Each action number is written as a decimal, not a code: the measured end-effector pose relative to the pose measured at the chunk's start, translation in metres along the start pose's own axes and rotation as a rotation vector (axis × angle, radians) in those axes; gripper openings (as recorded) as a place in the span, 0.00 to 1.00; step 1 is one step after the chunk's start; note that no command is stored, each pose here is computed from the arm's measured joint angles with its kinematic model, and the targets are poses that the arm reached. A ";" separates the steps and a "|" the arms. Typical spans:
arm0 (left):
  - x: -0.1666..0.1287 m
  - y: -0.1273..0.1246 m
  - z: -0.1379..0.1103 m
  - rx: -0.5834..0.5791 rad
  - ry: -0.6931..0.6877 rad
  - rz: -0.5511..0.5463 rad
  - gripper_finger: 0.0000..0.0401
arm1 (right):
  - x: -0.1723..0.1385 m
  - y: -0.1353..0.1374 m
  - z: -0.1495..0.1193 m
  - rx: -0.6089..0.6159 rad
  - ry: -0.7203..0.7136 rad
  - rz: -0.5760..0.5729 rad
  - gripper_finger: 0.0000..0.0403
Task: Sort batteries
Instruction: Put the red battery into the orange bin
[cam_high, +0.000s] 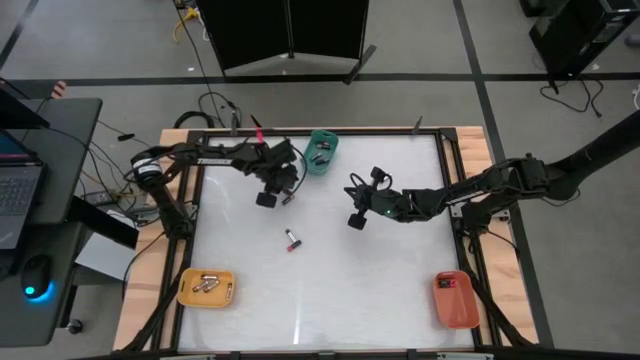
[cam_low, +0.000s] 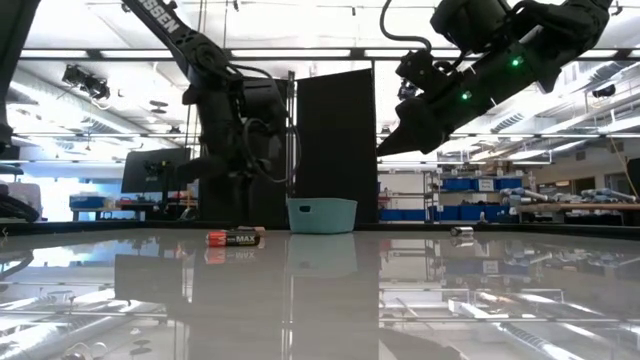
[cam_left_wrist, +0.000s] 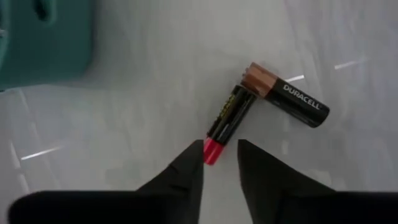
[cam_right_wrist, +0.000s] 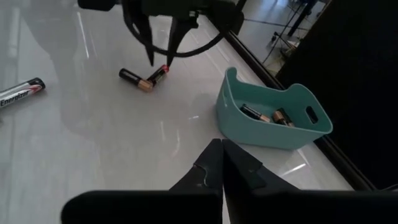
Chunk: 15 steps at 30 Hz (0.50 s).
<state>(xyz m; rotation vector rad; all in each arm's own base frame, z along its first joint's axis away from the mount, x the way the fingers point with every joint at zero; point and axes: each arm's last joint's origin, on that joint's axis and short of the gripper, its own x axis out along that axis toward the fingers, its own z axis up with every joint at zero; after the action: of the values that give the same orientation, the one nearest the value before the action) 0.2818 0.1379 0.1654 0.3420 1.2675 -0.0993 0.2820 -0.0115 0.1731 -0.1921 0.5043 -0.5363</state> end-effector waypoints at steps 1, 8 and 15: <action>0.002 0.000 0.000 0.000 0.004 -0.004 0.29 | 0.000 0.000 0.000 0.000 -0.001 0.000 0.02; 0.006 0.002 0.001 0.001 -0.001 0.016 0.42 | 0.000 0.000 0.000 0.000 0.000 0.003 0.05; 0.014 0.002 0.001 0.003 0.017 0.001 0.43 | 0.000 0.000 0.000 0.000 0.000 0.003 0.02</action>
<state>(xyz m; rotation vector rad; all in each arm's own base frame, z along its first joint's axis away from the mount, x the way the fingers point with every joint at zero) 0.2871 0.1410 0.1527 0.3472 1.2836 -0.0978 0.2821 -0.0114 0.1731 -0.1910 0.5041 -0.5330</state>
